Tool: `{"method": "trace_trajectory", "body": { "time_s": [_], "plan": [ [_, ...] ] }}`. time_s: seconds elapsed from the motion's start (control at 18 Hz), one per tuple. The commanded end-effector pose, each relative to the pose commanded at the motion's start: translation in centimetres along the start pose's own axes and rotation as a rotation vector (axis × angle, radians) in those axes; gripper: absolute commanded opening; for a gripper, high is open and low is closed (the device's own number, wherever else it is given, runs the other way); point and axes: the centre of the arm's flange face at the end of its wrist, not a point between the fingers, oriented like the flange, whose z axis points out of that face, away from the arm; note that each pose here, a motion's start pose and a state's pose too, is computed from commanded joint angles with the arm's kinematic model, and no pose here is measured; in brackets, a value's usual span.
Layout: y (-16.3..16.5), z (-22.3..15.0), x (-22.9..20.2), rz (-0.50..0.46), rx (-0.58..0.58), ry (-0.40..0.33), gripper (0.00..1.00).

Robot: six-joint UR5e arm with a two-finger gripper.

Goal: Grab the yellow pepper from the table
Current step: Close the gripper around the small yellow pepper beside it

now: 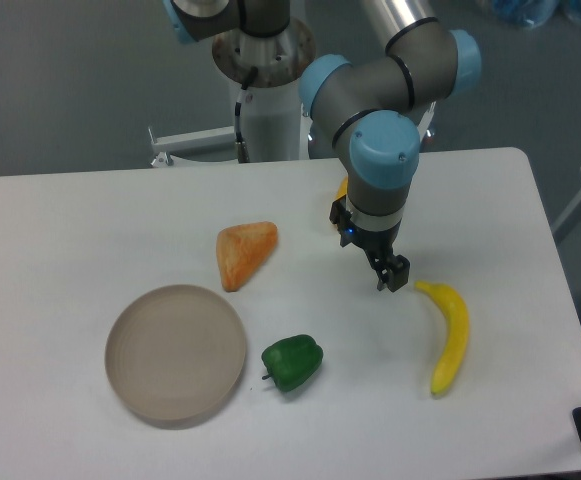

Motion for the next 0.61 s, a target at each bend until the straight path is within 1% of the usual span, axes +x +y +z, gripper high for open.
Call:
{"method": "trace_trajectory", "body": {
  "time_s": [0.28,0.39,0.61],
  "plan": [
    [0.3,-0.2,0.1,0.006,-0.001,0.005,1.00],
    [1.2,-0.7,0.1,-0.008,0.001,0.001,1.00],
    [4.6,-1.3,1.9,-0.058,-0.003,0.011,1.00]
  ]
}}
